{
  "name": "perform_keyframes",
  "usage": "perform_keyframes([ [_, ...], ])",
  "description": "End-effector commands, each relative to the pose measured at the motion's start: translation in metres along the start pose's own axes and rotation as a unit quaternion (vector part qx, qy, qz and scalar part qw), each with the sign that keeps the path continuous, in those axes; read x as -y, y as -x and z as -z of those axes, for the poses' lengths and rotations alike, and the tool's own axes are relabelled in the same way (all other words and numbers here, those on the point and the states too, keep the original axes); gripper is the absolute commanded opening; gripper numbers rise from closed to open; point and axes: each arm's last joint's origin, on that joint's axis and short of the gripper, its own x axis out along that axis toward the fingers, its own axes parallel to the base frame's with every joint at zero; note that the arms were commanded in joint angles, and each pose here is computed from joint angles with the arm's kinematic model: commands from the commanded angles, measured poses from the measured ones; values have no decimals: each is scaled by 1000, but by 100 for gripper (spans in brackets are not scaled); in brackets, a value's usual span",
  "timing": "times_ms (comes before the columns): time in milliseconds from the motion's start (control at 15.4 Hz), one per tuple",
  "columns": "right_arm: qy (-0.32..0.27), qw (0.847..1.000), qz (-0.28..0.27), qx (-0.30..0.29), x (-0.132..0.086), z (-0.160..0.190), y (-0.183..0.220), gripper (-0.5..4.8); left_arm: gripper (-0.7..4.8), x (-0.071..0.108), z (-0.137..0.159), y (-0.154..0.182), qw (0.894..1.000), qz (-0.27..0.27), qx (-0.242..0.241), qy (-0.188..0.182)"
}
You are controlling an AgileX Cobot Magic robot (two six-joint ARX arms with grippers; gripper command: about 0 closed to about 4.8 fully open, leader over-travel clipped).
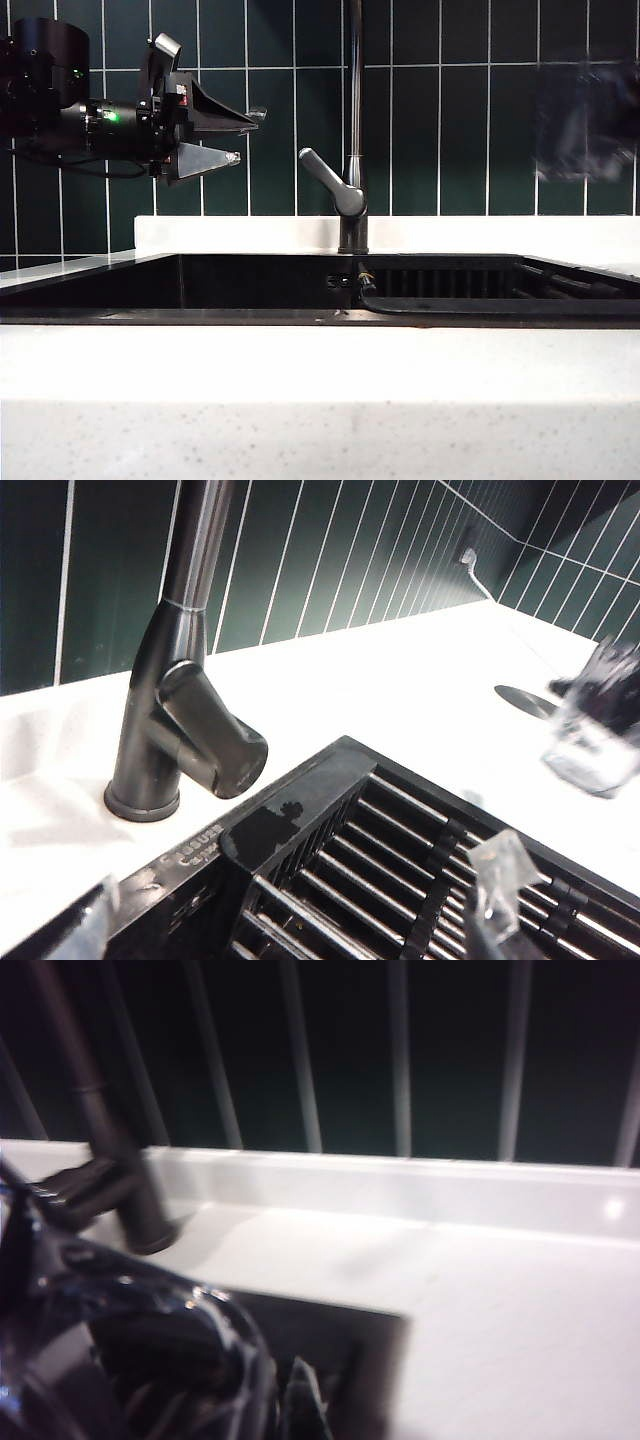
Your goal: Pick up the mug next to the sink, go to the faucet to get some water, pour the water into the sink, and finally put the mug back to its place.
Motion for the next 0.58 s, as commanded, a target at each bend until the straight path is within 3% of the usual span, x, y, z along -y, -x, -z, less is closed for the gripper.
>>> perform_keyframes([
  [65, -11, 998, -45, -36, -34, -26, -14, -6, 479, -1, -2, -1, 1000, -10, 4, -17],
  [454, -7, 990, -129, -52, -91, -55, -64, -6, 479, -31, 9, -20, 999, 12, -20, 28],
  [584, -10, 987, -148, -57, -103, -55, -80, -6, 479, -40, 7, -27, 1000, 15, -16, 22],
])
